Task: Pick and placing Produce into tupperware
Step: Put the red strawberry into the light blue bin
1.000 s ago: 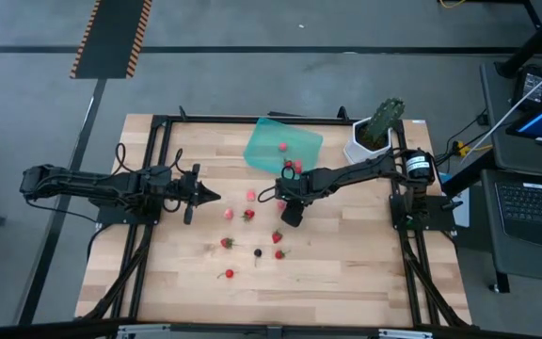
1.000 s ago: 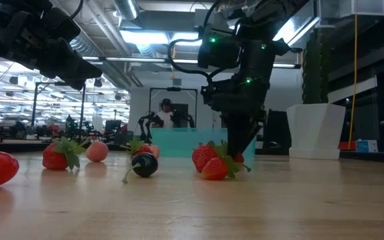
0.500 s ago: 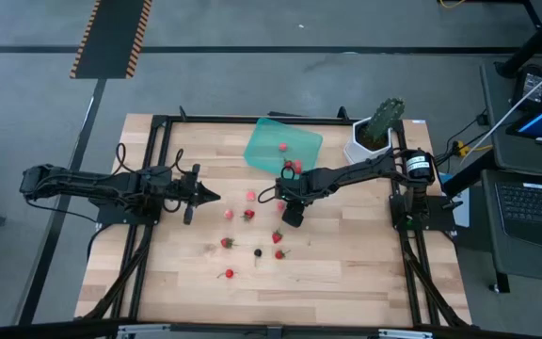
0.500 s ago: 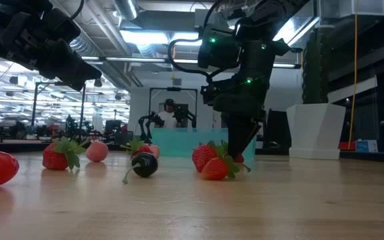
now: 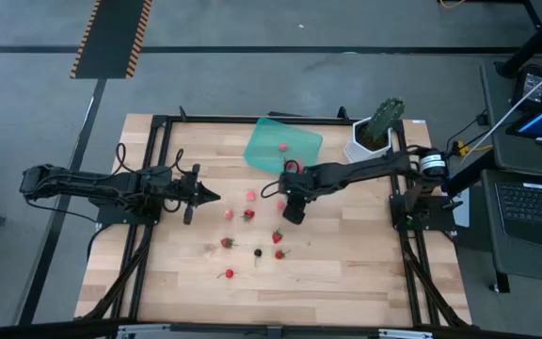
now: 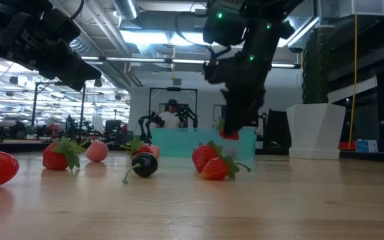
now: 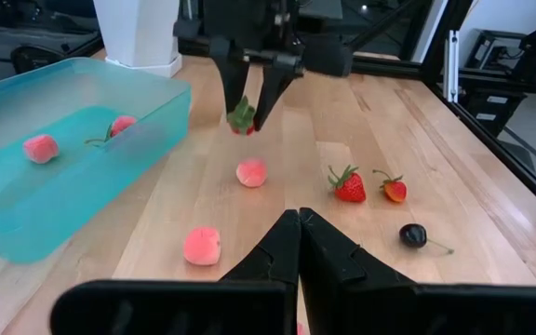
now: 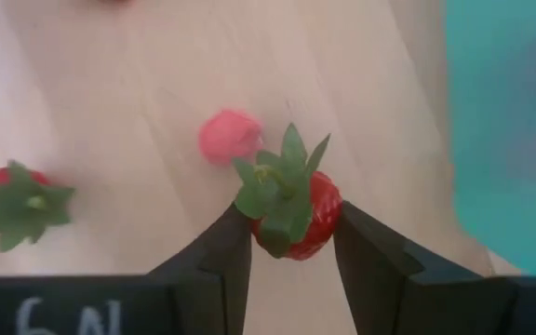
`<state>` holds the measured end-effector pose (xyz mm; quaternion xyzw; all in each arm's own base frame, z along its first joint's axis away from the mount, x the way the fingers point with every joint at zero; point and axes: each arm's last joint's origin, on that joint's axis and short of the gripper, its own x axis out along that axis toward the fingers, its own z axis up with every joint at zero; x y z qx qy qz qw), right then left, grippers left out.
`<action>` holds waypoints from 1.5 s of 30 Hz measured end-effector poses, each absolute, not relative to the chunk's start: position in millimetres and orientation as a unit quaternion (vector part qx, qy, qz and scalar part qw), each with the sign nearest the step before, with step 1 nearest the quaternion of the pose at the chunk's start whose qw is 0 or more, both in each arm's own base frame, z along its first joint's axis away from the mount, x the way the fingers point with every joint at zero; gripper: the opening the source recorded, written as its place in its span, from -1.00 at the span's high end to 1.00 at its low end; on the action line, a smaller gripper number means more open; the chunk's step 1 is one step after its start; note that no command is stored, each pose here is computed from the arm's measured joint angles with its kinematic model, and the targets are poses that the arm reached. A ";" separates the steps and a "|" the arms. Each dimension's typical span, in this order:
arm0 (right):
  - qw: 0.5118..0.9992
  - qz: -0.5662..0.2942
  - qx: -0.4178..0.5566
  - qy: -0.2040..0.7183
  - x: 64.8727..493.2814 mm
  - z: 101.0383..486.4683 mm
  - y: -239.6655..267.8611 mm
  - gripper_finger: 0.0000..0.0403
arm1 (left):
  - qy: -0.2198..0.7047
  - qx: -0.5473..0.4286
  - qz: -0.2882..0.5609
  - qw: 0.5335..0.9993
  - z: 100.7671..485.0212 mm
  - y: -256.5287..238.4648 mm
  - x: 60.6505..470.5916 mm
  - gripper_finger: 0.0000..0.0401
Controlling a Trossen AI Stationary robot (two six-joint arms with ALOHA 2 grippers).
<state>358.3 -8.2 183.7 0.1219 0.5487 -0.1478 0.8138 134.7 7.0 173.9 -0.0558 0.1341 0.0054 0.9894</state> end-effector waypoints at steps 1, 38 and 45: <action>0.815 -0.147 0.122 0.546 357.0 187.1 -8.1 0.35 | 0.134 -0.056 0.006 0.989 173.9 7.0 134.7 1.00; 0.961 -0.108 0.164 0.196 238.9 193.0 13.9 0.35 | 0.133 -0.043 0.007 0.990 174.2 7.2 134.7 1.00; 0.977 -0.090 0.134 0.141 233.8 187.2 13.5 0.35 | 0.132 -0.044 0.007 0.990 174.3 7.2 134.7 1.00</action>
